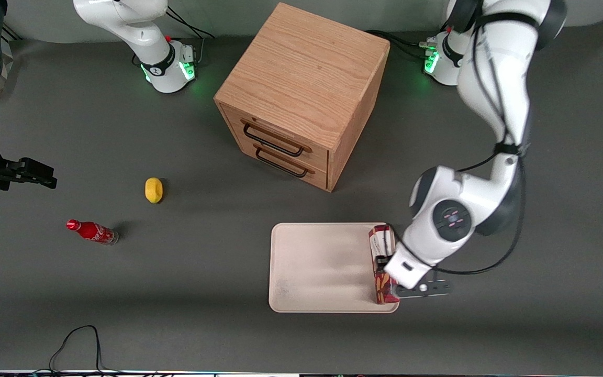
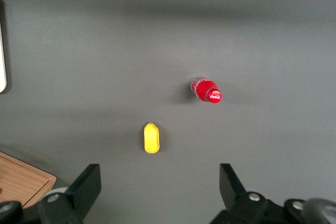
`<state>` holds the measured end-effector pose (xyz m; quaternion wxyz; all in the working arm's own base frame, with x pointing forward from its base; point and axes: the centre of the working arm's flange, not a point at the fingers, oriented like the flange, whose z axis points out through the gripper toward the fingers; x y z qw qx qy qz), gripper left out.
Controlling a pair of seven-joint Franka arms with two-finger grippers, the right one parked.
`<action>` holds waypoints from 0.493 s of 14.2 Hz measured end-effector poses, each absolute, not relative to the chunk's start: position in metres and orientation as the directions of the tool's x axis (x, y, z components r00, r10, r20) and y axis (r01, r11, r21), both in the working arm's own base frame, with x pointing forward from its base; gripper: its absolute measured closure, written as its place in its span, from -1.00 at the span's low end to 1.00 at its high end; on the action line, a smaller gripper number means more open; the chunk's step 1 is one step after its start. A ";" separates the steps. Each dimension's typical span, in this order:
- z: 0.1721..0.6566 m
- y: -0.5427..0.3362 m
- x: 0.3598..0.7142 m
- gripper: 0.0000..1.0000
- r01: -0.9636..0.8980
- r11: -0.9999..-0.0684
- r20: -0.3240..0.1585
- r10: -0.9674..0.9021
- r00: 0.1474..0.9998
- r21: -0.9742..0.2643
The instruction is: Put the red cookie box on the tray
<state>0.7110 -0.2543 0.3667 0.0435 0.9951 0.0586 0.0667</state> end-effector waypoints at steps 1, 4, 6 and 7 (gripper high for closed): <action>0.396 -0.230 0.703 -0.90 0.138 -0.986 0.127 0.149 0.981 0.093; 0.473 -0.146 0.663 -1.00 0.196 -0.979 0.054 0.199 0.978 0.053; 0.517 -0.105 0.632 -1.00 0.187 -0.982 -0.007 0.187 0.982 0.021; 0.538 -0.085 0.617 -1.00 0.175 -0.985 -0.027 0.174 0.984 0.008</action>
